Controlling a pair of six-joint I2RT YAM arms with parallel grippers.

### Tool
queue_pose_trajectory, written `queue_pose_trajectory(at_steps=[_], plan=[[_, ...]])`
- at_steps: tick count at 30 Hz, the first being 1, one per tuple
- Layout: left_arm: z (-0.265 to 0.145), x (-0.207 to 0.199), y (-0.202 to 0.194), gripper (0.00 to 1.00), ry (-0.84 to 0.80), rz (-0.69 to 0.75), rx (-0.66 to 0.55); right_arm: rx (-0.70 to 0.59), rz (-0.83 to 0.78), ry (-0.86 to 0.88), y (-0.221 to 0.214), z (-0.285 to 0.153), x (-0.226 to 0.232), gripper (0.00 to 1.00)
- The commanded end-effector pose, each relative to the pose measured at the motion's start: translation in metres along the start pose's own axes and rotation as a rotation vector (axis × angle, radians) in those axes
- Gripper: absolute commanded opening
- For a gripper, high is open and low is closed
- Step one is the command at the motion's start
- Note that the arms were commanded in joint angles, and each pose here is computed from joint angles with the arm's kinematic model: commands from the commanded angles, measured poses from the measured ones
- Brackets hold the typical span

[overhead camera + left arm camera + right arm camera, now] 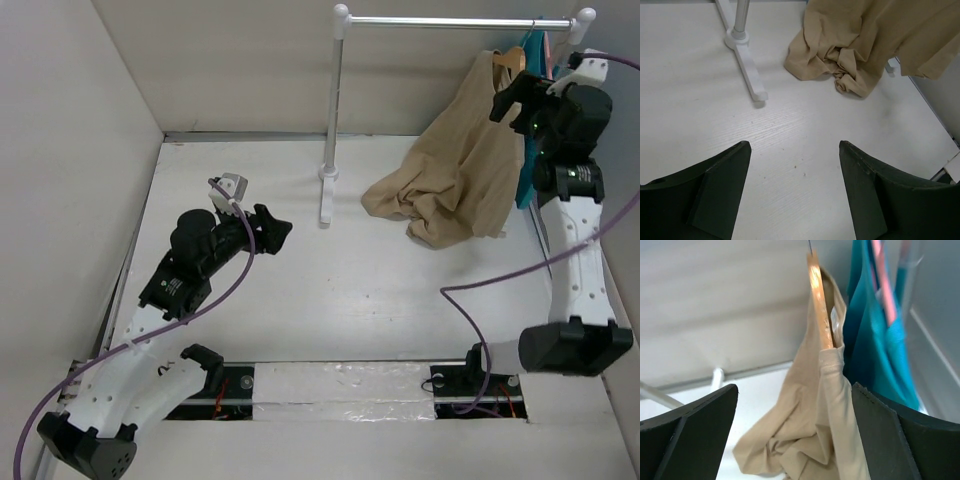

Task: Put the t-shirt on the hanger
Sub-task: Place the hanger at the clothesline, then reset both arms

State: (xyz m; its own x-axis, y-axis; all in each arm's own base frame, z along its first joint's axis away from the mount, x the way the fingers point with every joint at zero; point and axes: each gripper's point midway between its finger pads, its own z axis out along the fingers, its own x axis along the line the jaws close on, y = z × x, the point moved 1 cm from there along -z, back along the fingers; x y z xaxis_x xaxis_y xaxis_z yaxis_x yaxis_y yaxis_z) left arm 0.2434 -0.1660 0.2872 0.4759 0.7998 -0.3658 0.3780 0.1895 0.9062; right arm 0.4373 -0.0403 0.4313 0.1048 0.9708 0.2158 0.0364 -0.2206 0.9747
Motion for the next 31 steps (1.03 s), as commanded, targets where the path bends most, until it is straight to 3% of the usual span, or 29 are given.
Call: queue_pose_trajectory(at_steps=[1,5,7,11,16,19,21,24,31], plan=[[0.001,0.002,0.01,0.68,0.023,0.018,-0.038,-0.222,0.009,0.067,0.073,-0.06,0.024,1.0],[-0.002,0.009,0.021,0.7,0.048,-0.009,-0.073,-0.333,0.026,0.155,0.098,-0.127,0.044,1.0],[-0.006,0.007,0.027,0.71,0.047,-0.023,-0.092,-0.438,0.024,0.289,0.117,-0.183,0.067,1.0],[-0.026,-0.007,0.058,0.73,0.024,-0.054,-0.187,-0.571,0.06,0.525,0.109,-0.27,0.096,1.0],[-0.07,-0.037,0.107,0.76,-0.056,-0.063,-0.341,-0.763,0.097,0.5,0.111,-0.372,0.08,1.0],[-0.107,-0.063,0.142,0.88,-0.144,-0.046,-0.451,-0.846,0.151,0.43,0.112,-0.415,0.063,1.0],[-0.122,-0.073,0.15,0.99,-0.179,-0.039,-0.486,-0.888,0.152,0.427,0.112,-0.431,0.06,1.0],[-0.133,-0.081,0.154,0.99,-0.217,-0.049,-0.505,-0.897,0.165,0.412,0.107,-0.44,0.055,1.0],[-0.122,-0.072,0.132,0.99,-0.193,-0.089,-0.443,-0.719,0.147,0.419,0.087,-0.393,0.063,1.0]])
